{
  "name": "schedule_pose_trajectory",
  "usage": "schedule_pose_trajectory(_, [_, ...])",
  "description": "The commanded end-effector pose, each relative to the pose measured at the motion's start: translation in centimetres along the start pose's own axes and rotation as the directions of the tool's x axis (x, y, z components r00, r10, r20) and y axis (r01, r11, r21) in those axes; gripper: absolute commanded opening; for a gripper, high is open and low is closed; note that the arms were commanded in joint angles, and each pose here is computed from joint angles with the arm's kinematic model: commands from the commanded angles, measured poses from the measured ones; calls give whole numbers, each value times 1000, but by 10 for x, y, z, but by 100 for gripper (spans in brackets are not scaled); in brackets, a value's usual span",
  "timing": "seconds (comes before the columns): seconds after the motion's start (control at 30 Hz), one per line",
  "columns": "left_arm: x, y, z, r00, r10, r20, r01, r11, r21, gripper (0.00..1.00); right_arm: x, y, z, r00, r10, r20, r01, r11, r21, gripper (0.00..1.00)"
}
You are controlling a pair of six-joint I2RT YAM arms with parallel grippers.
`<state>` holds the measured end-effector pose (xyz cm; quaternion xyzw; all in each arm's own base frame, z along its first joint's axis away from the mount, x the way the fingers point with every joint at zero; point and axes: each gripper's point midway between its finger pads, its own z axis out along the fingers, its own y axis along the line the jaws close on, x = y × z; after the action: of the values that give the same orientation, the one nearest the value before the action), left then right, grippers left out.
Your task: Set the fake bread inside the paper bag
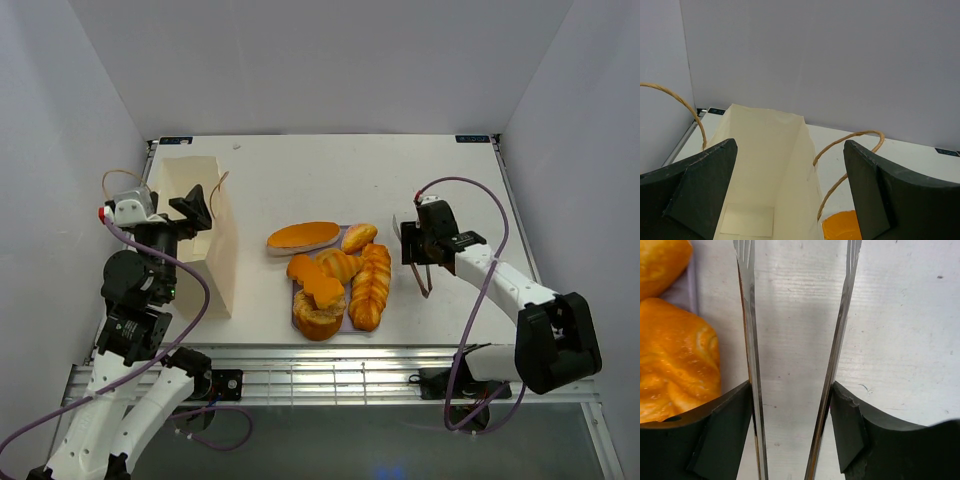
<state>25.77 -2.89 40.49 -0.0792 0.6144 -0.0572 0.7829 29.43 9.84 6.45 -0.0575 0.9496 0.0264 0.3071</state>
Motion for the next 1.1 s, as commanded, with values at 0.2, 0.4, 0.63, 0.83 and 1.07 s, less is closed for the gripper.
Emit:
schedule_pose_trajectory(0.2, [-2,-1,-2,1000,-5,17,5,1000,7,98,-31,13,-50,994,5,107,5,996,-90,65])
schedule_pose_trajectory(0.4, [-3,-1,-4,1000,-3,23,3,1000,14,98,-32,15,-72,995,-35,98,45,994,-96,65])
schedule_pose_trajectory(0.63, [-16,-8,-4,999,13,38,-15,999,51,98,-45,24,-108,987,-46,153,67,989,-135,65])
schedule_pose_trajectory(0.83, [-40,-7,-2,999,19,44,-21,999,31,98,-50,43,-133,982,-72,176,113,966,-234,65])
schedule_pose_trajectory(1.07, [-62,-6,-9,999,7,40,-8,1000,28,96,-43,75,-165,979,-94,181,160,904,-396,65])
